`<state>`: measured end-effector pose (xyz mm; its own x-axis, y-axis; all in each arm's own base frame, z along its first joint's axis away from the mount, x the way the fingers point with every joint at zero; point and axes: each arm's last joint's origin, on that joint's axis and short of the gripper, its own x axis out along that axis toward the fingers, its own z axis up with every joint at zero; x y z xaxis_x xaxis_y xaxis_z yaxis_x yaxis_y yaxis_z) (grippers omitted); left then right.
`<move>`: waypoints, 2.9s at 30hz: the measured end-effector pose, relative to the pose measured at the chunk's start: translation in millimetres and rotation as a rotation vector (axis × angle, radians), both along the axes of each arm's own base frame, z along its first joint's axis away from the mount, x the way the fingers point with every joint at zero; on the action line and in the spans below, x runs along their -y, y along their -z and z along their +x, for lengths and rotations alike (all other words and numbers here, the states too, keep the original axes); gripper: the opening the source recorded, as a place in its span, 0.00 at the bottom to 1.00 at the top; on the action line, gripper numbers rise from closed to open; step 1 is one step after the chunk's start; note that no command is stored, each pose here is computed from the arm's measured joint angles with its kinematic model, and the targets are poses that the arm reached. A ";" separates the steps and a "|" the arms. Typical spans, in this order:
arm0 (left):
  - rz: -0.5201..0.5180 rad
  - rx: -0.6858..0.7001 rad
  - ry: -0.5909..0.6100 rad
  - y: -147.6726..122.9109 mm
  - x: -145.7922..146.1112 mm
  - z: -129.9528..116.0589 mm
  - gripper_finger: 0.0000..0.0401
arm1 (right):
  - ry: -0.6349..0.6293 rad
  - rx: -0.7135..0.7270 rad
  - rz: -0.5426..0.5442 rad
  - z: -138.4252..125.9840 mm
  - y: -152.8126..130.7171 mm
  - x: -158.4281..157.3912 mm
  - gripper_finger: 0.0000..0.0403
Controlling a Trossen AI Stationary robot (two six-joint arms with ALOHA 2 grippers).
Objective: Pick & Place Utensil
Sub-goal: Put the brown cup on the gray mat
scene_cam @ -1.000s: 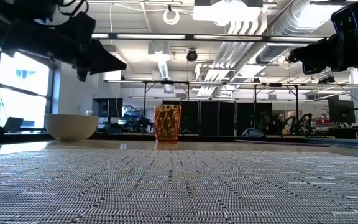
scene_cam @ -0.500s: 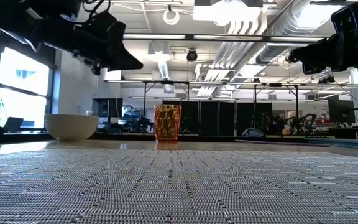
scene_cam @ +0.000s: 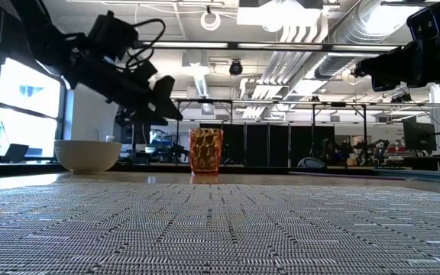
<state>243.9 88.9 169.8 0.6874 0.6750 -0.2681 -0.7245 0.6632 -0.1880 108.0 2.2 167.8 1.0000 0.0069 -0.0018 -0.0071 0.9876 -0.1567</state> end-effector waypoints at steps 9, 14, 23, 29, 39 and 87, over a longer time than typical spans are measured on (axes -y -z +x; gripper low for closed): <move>-0.018 -0.123 -0.047 8.4 -20.4 36.4 0.96 | 0.000 0.000 0.000 0.0 0.0 0.0 0.03; -0.040 -0.251 -0.082 16.3 -28.1 55.4 0.94 | 0.000 0.000 0.000 0.0 0.1 0.0 0.03; -0.036 -0.255 -0.112 23.7 -33.5 69.1 0.94 | 0.000 0.000 0.000 0.0 0.1 0.0 0.03; -0.038 -0.239 -0.121 25.2 -34.2 70.4 0.94 | 0.000 -0.001 0.000 0.0 0.1 0.0 0.03; -0.051 -0.169 -0.155 36.9 -43.9 74.3 0.94 | 0.000 -0.001 0.000 0.0 0.1 0.0 0.03; 0.164 -0.196 0.255 60.4 -89.2 73.0 0.94 | 0.000 0.000 0.000 0.0 0.0 0.0 0.03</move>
